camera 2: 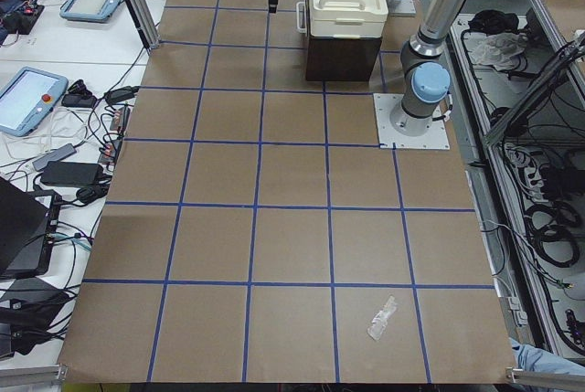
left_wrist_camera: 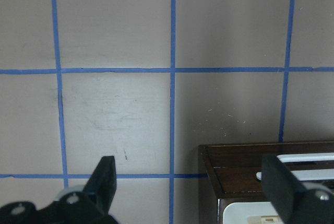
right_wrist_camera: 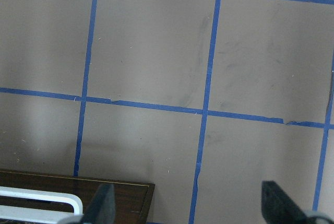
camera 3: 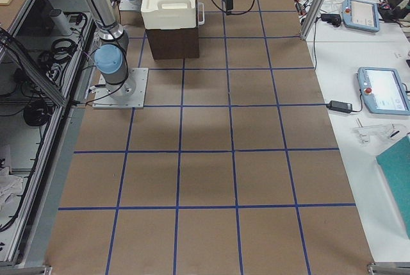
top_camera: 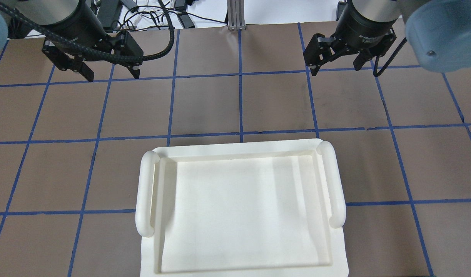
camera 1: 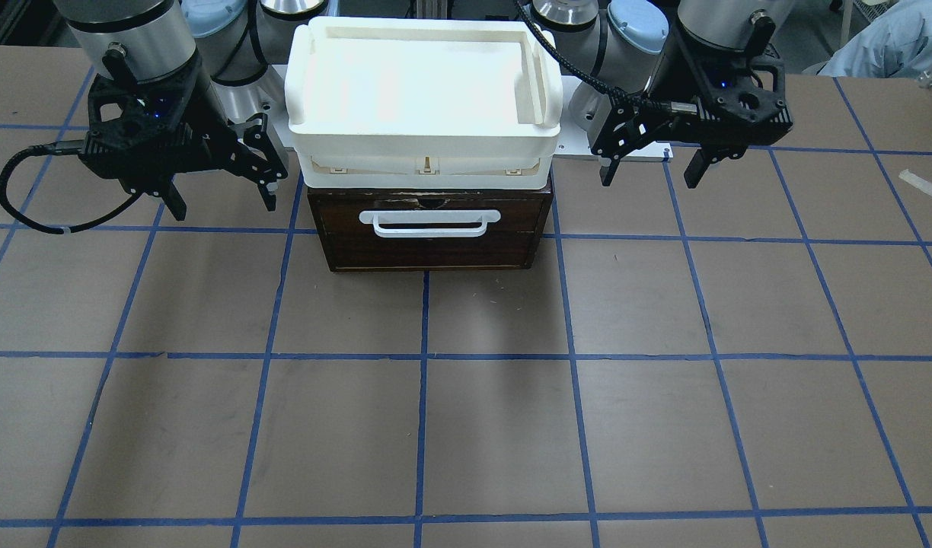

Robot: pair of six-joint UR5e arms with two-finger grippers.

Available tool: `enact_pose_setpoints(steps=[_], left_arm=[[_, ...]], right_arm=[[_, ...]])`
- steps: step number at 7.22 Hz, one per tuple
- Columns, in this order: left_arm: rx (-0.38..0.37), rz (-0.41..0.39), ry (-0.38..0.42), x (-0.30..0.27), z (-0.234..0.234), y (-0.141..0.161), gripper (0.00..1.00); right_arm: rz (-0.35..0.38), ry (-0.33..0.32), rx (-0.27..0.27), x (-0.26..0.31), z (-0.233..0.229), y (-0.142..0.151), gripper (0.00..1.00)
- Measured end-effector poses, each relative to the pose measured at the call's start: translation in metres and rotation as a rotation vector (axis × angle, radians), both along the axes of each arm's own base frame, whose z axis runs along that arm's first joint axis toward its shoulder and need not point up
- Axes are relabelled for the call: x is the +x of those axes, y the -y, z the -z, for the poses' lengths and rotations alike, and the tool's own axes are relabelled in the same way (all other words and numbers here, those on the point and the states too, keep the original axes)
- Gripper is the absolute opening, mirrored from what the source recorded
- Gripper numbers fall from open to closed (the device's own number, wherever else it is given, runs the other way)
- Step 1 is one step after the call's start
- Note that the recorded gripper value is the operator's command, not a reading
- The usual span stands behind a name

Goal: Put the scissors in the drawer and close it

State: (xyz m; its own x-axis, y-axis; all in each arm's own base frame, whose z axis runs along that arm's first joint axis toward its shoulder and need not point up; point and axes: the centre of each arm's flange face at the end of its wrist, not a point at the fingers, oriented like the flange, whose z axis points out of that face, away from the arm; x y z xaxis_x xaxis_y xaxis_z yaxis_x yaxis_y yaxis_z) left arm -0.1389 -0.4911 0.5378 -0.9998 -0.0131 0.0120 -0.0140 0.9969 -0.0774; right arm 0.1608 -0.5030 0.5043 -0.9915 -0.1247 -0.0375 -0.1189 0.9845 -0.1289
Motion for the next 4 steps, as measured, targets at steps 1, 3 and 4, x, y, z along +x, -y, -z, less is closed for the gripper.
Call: enact_pose_setpoints(steps=[1, 3, 4], left_arm=[[0.002, 0.000, 0.005, 0.0005, 0.0003, -0.0003, 1.00], [0.003, 0.000, 0.009, 0.0009, 0.0010, -0.0007, 1.00], [0.003, 0.001, 0.009, 0.0009, 0.0010, -0.0012, 1.00]], right_arm=[[-0.001, 0.000, 0.001, 0.0000, 0.0002, -0.0001, 1.00], [-0.006, -0.001, 0.001, 0.0000, 0.0004, -0.0001, 1.00], [-0.008, -0.001, 0.001, 0.0000, 0.0003, -0.0001, 1.00]])
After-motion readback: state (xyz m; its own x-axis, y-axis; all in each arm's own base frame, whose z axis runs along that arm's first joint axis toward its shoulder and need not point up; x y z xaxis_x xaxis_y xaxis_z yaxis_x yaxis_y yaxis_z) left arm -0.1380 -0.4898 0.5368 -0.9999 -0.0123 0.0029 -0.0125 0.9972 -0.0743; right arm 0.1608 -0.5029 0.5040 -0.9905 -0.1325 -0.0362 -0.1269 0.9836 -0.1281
